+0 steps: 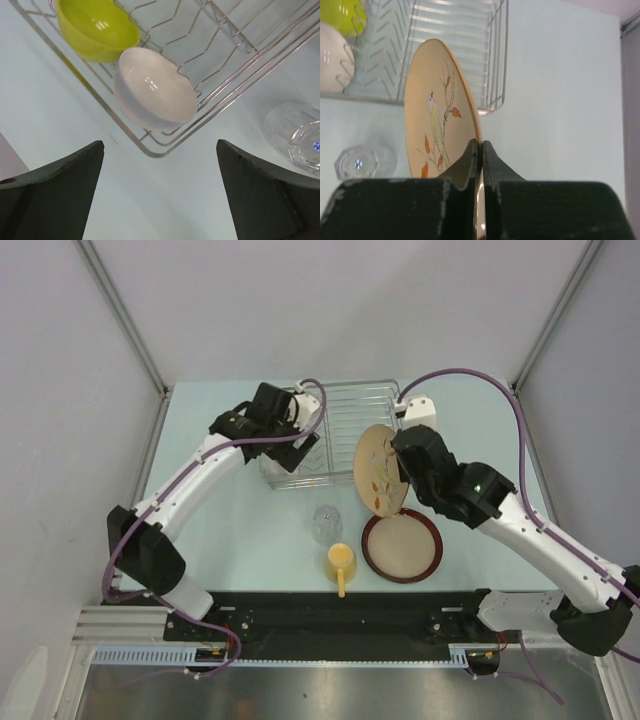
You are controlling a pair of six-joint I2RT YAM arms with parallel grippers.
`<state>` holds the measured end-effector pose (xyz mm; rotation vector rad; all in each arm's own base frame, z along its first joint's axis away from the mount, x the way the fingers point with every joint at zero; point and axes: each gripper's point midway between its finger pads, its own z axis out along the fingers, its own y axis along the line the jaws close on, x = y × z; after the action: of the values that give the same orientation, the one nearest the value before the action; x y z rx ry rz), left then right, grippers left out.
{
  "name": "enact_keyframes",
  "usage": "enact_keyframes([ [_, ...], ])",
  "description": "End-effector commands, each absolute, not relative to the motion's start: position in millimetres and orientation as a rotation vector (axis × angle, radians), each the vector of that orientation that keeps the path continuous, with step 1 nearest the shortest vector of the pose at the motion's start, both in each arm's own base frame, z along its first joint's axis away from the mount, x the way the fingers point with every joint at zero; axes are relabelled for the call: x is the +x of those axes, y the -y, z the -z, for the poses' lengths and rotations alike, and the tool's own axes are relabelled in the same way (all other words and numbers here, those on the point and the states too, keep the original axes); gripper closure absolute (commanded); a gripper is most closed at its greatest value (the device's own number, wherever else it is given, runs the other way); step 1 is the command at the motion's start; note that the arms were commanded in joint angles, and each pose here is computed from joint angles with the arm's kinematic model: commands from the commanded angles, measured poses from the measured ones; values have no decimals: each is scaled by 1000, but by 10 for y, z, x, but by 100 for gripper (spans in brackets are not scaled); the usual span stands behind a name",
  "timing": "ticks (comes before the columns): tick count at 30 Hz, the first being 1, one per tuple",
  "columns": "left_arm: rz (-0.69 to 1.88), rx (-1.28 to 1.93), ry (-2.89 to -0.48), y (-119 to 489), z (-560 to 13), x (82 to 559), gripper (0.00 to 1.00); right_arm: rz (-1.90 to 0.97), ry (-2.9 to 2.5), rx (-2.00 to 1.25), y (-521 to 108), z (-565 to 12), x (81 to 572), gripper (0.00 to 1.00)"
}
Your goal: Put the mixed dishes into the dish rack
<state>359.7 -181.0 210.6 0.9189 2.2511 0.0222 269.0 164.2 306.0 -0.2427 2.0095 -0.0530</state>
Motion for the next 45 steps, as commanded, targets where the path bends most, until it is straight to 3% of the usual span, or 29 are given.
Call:
enact_keyframes([
  [1, 45, 765, -2204, 1589, -2404, 3581, 0, -20, -1715, -89, -1585, -4146, 3239, 100],
  [10, 72, 608, -2255, 1088, -2365, 3575, 0, 25, -1581, -290, -2048, -4417, 4128, 100],
  [17, 68, 547, -2293, 841, -2253, 3579, 0, 283, -1492, -545, -2422, -4092, 4609, 100],
  [27, 90, 524, -2318, 791, -2155, 3622, 0, 568, -1279, -775, -2754, -3922, 4815, 100],
  [45, 81, 506, -2345, 716, -1998, 3623, 0, 576, -1038, -1033, -3179, -3708, 4785, 100],
])
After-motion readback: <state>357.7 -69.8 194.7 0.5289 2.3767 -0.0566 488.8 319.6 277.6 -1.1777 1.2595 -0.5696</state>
